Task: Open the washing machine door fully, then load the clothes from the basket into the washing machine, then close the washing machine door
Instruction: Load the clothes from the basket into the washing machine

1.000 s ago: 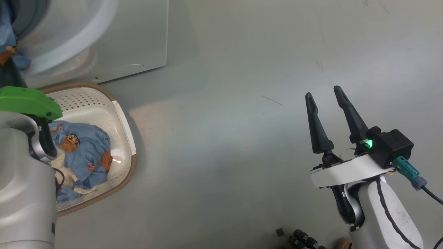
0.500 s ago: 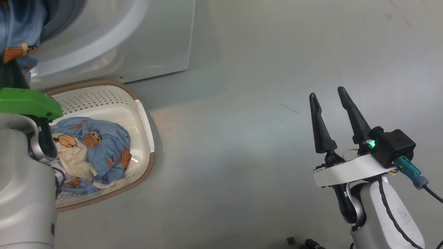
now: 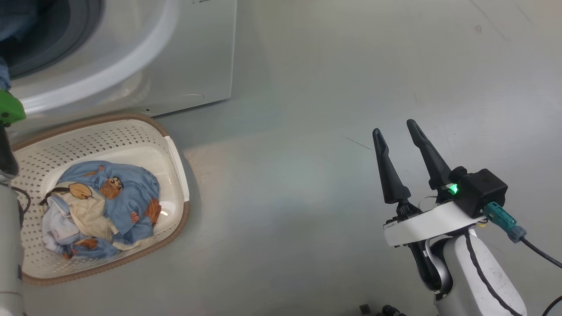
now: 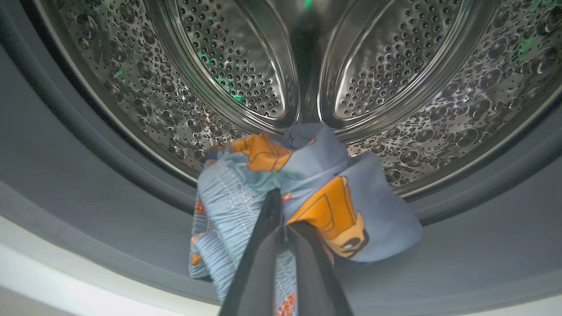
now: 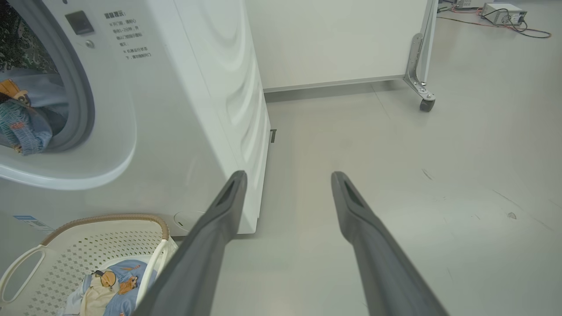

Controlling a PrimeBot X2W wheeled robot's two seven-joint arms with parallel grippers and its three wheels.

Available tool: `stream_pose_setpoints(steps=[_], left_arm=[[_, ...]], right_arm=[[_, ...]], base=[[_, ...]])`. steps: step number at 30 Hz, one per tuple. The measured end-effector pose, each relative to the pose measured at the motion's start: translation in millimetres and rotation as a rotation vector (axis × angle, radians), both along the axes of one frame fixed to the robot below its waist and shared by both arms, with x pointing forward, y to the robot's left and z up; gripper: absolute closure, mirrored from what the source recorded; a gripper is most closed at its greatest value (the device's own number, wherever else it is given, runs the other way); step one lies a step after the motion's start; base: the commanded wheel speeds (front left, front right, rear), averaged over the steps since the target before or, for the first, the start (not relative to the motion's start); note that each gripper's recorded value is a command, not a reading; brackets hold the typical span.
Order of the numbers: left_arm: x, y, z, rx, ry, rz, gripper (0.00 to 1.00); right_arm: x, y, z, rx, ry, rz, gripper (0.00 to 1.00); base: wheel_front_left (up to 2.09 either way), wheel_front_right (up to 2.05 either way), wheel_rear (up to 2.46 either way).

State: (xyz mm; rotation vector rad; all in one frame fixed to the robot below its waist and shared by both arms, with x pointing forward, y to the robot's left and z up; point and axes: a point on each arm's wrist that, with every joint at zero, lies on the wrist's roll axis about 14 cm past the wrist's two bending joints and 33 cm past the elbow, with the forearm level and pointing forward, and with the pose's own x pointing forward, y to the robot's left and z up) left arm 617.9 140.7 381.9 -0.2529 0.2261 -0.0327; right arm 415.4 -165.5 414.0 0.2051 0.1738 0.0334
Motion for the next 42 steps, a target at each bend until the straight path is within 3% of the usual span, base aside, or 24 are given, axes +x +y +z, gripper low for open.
stream_pose_setpoints(steps=[10,17,34,42], left_arm=[[29.1,-12.9,-1.0,0.068,0.057,-0.051,1.0],[67.9,-10.3,18.4,0.126,0.012,-0.062,1.0],[121.6,-16.1,-1.0,0.047,0.018,-0.031,1.0],[150.6,17.0,25.4,-0.105,-0.087,0.141,1.0]], right_arm=[[-11.6,-7.9,-1.7,-0.016,0.021,-0.019,0.0],[-21.7,-9.4,-16.2,-0.02,0.076,-0.026,0.0],[-30.3,-19.6,-51.8,-0.043,0.189,-0.057,0.0],[-30.3,-20.7,-59.4,-0.047,0.21,-0.061,0.0]], base=[[0.0,0.0,0.0],[0.0,0.0,0.0],[0.0,0.0,0.0],[0.0,0.0,0.0]])
